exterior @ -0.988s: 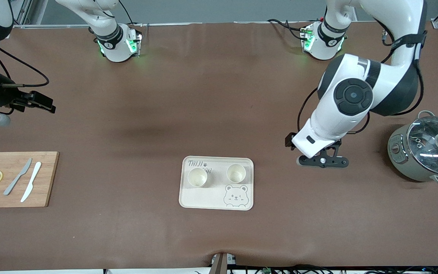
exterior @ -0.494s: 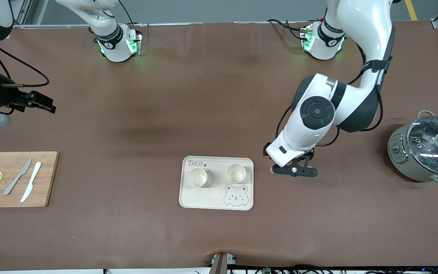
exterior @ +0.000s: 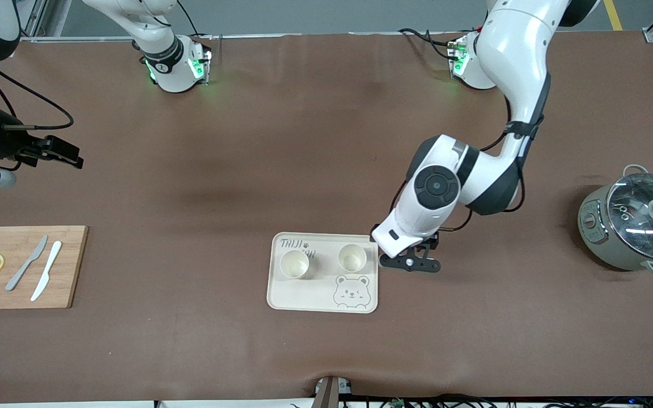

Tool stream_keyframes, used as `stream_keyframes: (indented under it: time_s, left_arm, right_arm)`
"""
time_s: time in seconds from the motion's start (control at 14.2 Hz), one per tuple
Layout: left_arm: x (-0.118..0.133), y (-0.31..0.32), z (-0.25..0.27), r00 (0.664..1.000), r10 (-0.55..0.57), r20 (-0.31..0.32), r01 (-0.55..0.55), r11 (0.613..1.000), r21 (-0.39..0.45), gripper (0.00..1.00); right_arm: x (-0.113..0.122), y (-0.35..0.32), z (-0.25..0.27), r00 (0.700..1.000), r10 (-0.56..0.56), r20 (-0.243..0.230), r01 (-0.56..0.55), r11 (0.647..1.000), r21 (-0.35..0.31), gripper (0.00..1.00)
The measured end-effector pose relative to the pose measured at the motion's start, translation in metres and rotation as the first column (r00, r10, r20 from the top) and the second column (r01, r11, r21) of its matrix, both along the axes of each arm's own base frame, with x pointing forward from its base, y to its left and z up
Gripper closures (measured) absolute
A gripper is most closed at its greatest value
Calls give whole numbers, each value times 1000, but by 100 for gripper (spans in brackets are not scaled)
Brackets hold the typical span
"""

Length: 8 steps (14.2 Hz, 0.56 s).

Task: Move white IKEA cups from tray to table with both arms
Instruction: 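Reach the left gripper down over the white cup on the tray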

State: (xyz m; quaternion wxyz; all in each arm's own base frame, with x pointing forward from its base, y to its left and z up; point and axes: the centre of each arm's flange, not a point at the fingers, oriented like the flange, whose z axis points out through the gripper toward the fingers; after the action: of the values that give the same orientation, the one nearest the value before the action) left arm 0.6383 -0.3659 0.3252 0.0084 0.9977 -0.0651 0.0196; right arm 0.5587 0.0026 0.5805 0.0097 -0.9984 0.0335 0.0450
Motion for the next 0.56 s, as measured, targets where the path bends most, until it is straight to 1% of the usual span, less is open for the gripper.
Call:
stream_keyframes:
  time_s: [0.28, 0.56]
  left_arm:
    - [-15, -26, -22, 1000, 5, -24, -5, 1000, 11, 0]
    - [-21, -41, -38, 1000, 7, -13, -7, 1000, 1, 0]
  right_arm:
    - [0, 0, 0, 1000, 0, 0, 0, 1000, 0, 0]
    - [0, 0, 0, 1000, 0, 0, 0, 1000, 0, 0]
